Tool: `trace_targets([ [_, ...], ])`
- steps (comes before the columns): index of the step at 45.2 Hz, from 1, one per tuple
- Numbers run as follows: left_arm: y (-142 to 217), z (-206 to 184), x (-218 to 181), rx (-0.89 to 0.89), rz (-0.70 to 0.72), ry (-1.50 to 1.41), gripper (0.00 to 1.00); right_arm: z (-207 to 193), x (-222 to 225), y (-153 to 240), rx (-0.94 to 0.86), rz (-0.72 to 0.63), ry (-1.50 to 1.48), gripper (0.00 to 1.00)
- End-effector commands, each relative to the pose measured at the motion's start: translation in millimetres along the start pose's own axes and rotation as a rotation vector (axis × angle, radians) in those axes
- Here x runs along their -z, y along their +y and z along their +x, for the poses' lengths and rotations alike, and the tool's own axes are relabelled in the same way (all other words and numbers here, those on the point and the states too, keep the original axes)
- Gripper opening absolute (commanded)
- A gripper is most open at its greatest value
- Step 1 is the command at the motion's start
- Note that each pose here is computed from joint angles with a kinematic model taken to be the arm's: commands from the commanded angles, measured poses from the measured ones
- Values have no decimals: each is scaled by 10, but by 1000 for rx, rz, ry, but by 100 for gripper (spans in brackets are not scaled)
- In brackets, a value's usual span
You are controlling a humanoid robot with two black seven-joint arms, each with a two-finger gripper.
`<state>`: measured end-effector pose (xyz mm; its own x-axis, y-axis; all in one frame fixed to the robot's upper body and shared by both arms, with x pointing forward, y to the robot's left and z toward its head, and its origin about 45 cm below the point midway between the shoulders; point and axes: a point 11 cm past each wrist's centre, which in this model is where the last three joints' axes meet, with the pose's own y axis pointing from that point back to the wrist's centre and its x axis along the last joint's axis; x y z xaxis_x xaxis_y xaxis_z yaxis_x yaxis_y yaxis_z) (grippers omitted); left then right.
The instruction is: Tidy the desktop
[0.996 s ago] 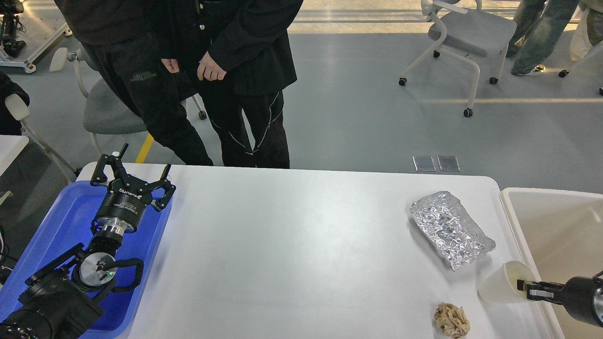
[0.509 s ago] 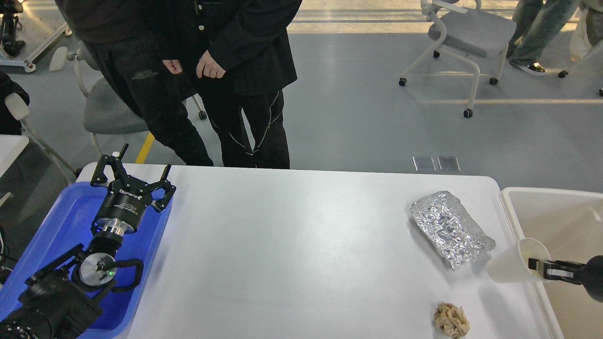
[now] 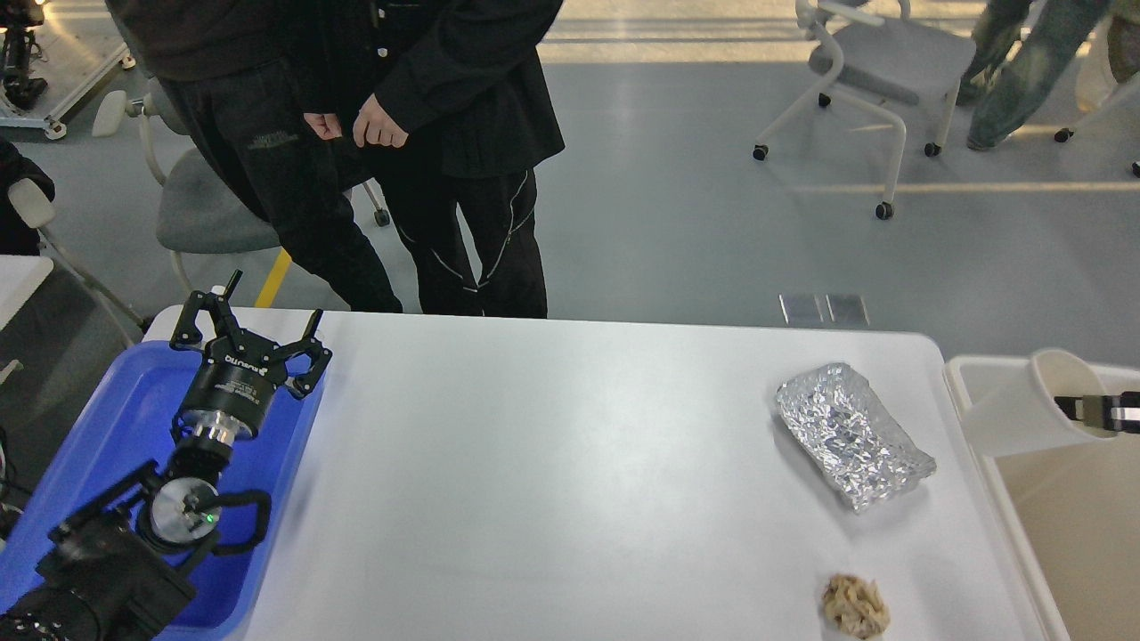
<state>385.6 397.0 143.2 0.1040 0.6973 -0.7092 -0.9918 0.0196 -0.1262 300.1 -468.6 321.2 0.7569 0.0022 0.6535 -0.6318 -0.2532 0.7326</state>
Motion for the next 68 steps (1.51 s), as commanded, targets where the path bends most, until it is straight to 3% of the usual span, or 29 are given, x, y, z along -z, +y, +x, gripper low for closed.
trace_targets([
  [1, 0, -1, 0, 0, 0, 0, 100, 365, 208, 372, 20, 10, 31, 0],
  [23, 0, -1, 0, 0, 0, 0, 100, 359, 55, 404, 15, -35, 18, 0],
  [41, 0, -1, 0, 0, 0, 0, 100, 379, -600, 446, -112, -182, -78, 0],
  [68, 0, 0, -1, 0, -1, 1, 100, -187, -1573, 82, -298, -332, -461, 0],
])
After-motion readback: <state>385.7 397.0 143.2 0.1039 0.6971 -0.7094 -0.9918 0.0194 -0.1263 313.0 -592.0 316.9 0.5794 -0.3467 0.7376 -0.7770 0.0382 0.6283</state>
